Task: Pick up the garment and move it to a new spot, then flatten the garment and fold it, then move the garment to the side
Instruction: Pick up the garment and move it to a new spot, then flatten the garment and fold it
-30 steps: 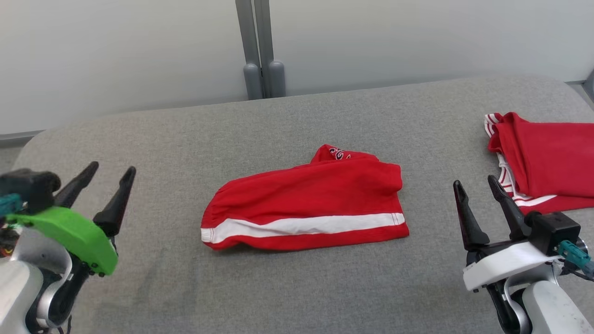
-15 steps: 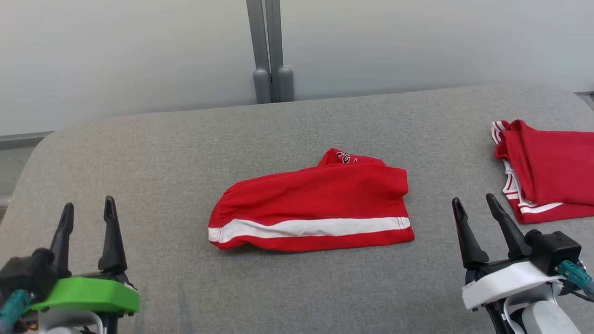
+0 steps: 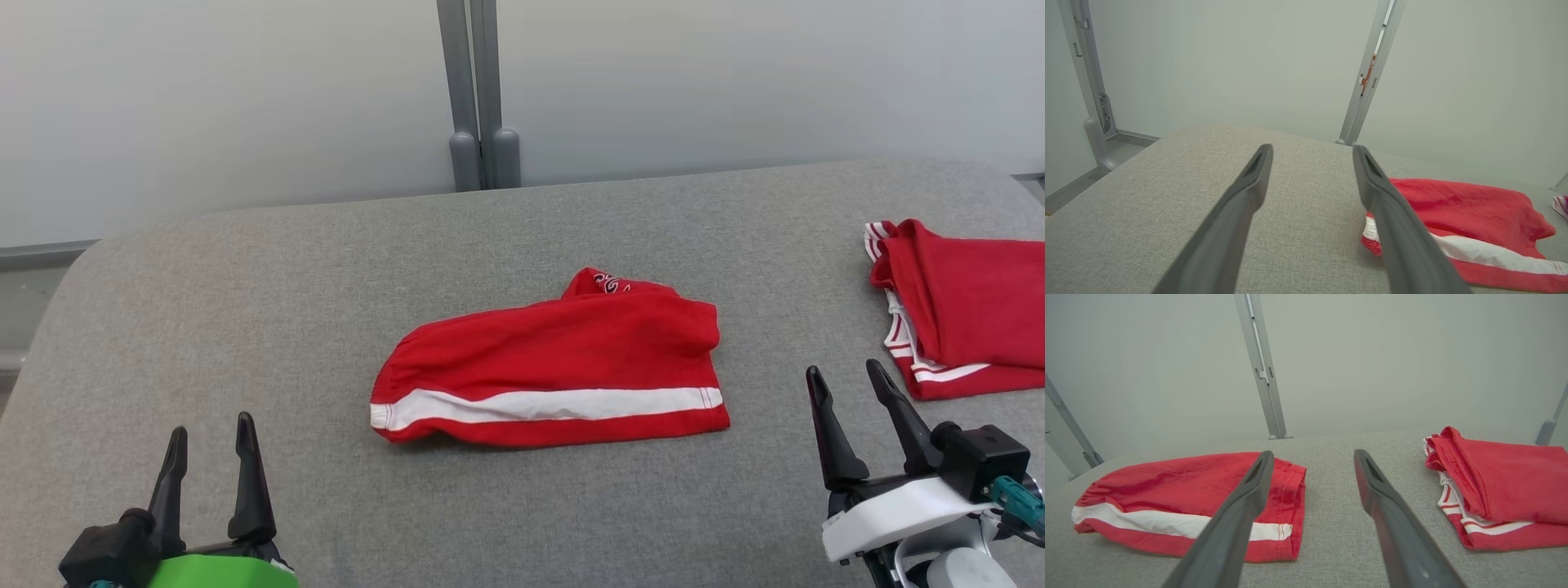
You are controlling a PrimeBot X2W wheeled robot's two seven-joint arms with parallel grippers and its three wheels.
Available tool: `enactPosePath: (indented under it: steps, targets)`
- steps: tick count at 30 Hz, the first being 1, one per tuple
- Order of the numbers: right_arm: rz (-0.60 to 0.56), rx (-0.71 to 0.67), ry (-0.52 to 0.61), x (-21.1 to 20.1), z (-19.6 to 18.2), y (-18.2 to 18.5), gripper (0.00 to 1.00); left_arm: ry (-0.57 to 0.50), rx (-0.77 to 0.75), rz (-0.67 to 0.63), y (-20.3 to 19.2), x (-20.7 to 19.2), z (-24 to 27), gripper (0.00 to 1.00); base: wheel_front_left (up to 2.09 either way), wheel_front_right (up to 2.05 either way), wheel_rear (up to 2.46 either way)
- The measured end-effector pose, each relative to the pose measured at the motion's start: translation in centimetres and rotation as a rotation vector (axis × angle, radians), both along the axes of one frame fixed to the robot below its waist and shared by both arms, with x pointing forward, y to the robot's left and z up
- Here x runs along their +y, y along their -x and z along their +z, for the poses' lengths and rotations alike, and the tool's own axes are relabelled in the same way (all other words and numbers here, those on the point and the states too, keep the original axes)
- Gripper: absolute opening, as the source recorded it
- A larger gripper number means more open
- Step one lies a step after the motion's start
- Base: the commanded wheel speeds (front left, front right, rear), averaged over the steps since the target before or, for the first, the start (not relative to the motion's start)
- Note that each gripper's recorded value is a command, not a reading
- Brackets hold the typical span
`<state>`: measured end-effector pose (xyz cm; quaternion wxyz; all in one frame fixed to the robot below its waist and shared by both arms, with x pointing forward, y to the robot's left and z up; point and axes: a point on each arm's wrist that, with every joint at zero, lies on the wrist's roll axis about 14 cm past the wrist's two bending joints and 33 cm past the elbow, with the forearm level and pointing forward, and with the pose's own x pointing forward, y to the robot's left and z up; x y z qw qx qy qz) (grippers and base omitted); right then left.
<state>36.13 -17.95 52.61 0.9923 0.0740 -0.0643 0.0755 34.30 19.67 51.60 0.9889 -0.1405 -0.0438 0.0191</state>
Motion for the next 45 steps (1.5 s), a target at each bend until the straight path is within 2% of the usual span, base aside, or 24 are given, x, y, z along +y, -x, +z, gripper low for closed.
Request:
enactPosePath:
  steps: [31,34,38,45]
  targets:
    - [-0.002,0.030,0.004,-0.1,-1.0,-0.1,1.00,-0.010,0.005,-0.032,-0.3,-0.7,-1.3,1.00,0.00,0.00,0.00]
    - [-0.003,0.048,-0.002,-0.1,-1.5,-0.1,1.00,-0.009,0.066,-0.065,-0.3,-1.6,-2.9,1.00,0.00,0.00,0.00]
    - [0.050,0.109,-0.005,1.5,-2.6,-1.3,1.00,-0.008,0.179,-0.173,-1.5,-4.0,-4.6,1.00,0.00,0.00,0.00]
    - [0.148,0.347,0.007,3.4,-6.3,-3.9,1.00,-0.048,0.401,-0.358,-4.0,-6.5,-6.8,1.00,0.00,0.00,0.00]
